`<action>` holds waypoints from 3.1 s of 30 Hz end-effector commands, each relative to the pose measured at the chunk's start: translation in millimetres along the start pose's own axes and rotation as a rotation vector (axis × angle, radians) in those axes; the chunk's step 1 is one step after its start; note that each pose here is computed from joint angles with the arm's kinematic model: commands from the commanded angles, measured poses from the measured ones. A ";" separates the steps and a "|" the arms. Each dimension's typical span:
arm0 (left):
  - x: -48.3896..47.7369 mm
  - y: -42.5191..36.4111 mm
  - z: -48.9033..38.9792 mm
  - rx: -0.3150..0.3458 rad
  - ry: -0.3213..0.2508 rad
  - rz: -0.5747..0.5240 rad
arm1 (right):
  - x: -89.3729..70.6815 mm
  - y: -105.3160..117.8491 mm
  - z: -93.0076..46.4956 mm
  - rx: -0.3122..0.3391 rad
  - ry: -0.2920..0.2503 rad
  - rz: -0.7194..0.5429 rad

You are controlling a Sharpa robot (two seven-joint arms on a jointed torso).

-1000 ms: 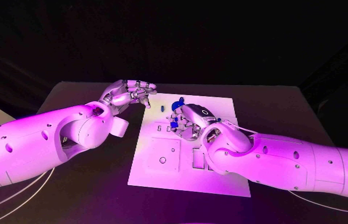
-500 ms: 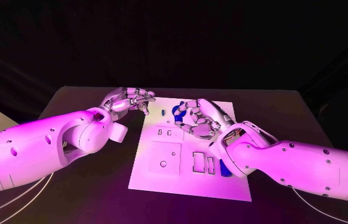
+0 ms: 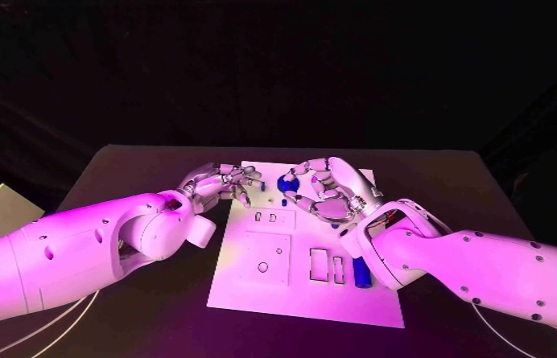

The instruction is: Assemble the parts on the task board

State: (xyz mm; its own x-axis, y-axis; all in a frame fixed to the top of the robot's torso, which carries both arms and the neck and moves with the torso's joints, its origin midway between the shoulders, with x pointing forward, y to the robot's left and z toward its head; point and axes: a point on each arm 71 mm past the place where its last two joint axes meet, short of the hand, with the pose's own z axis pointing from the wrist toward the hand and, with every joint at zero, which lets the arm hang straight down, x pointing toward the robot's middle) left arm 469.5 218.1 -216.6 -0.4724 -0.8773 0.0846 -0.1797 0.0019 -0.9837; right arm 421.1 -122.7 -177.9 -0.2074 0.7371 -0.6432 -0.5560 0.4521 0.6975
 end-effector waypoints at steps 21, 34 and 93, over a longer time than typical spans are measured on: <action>52.9 13.7 13.6 -0.160 0.300 -0.208 | 8.9 3.4 8.8 -0.024 -0.021 0.015; 59.0 9.8 13.5 -0.131 0.318 -0.292 | 11.0 1.9 10.4 -0.019 -0.008 0.005; 41.9 10.2 9.0 -0.125 0.268 -0.309 | 3.1 -11.2 6.1 0.022 -0.005 -0.040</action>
State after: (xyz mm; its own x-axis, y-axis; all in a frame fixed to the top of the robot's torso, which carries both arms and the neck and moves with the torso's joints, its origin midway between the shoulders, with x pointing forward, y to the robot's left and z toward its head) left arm 455.8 178.8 -227.4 -0.5735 -0.7035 0.4197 -0.4522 -0.1554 -0.8783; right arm 431.9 -122.8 -183.9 -0.1704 0.7332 -0.6583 -0.5465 0.4856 0.6823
